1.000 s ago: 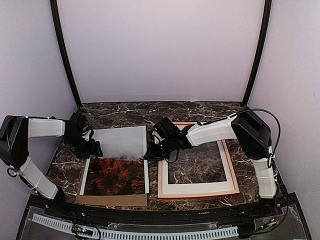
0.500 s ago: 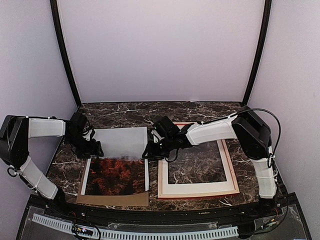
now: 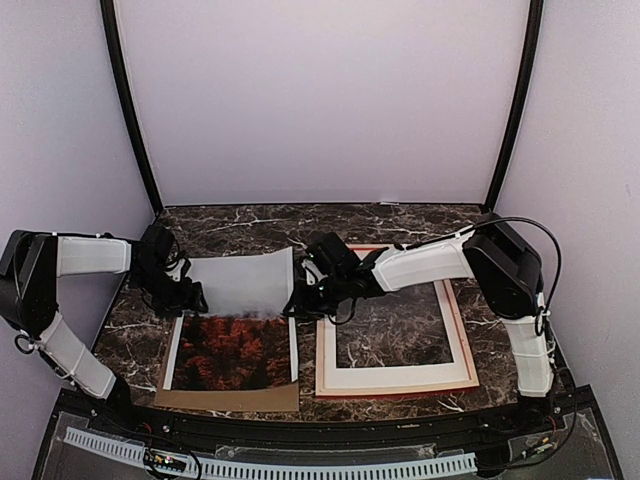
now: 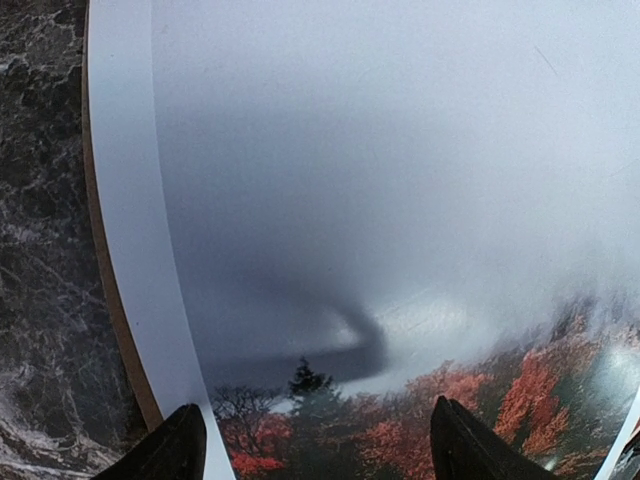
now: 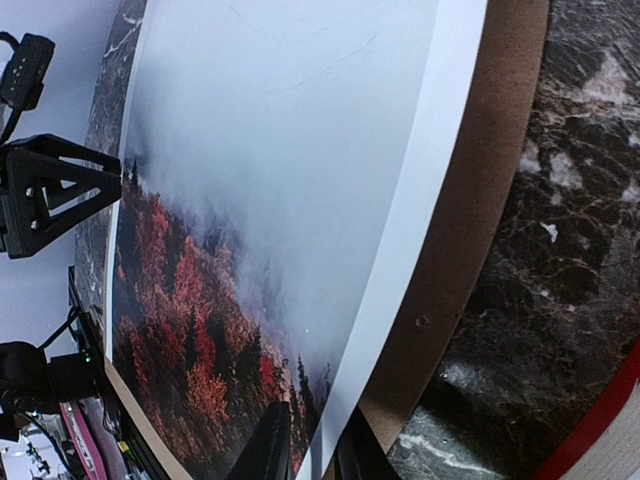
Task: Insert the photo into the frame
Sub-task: Pick up the photo from the backboard, then turn over the photo.
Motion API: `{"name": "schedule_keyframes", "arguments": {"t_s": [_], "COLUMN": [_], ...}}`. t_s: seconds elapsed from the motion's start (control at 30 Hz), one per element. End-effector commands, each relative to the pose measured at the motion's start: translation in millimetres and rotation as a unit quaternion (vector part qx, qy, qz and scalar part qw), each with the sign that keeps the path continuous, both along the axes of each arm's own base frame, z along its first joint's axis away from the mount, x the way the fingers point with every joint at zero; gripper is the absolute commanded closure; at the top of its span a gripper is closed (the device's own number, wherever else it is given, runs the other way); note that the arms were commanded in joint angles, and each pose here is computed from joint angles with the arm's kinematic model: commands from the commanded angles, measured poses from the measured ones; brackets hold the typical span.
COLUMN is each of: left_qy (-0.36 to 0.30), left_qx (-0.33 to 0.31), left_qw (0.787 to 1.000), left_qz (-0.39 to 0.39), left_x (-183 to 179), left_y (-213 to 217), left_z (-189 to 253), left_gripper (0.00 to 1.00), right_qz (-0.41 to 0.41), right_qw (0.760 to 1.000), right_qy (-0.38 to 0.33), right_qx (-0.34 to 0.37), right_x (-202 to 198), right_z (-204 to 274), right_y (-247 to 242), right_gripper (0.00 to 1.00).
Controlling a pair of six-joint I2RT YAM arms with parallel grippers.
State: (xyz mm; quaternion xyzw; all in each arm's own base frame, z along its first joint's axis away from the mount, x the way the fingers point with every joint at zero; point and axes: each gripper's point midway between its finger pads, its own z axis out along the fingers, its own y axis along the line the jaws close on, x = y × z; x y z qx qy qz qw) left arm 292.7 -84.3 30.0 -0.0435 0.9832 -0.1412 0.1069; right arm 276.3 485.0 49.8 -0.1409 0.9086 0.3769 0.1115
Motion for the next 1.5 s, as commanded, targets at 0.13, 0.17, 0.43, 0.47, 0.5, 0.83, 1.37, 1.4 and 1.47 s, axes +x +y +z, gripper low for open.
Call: {"name": "schedule_keyframes", "arguments": {"t_s": [0.13, 0.17, 0.43, 0.47, 0.5, 0.83, 1.37, 1.4, 1.47], "left_qy": [-0.014, -0.023, -0.163, -0.173, -0.202, -0.29, -0.315, -0.316, -0.314], "left_qx": [-0.063, -0.066, -0.154, -0.166, -0.177, -0.303, -0.3, -0.299, -0.296], "left_qw": [0.998, 0.997, 0.974, 0.971, 0.963, 0.908, 0.9, 0.9, 0.902], "left_qz": [-0.017, -0.016, 0.008, 0.013, 0.012, 0.009, -0.009, -0.009, -0.008], "left_x": [-6, -4, 26, 27, 32, 41, 39, 38, 37], "left_y": [-25, -26, -47, -53, -57, -134, -169, -167, -166], "left_z": [17, 22, 125, 136, 159, 281, 295, 296, 292], "left_gripper": [0.21, 0.21, 0.2, 0.2, 0.2, 0.22, 0.25, 0.25, 0.25], "right_qz": [0.008, 0.005, -0.008, -0.006, -0.006, -0.028, -0.159, -0.166, -0.174], "right_qw": [0.999, 0.999, 0.994, 0.993, 0.992, 0.968, 0.87, 0.861, 0.847], "right_qy": [-0.018, -0.023, -0.105, -0.113, -0.123, -0.231, -0.384, -0.393, -0.408], "right_qx": [0.047, 0.045, -0.001, -0.016, -0.023, -0.093, -0.266, -0.277, -0.294], "right_x": [0, 2, 25, 26, 28, 40, 54, 54, 51], "right_z": [26, 31, 98, 104, 114, 200, 303, 308, 315], "right_y": [9, 6, -24, -29, -32, -47, -128, -131, -134], "right_gripper": [1.0, 1.0, 1.0, 1.0, 1.0, 1.0, 1.0, 1.0, 1.0]}}
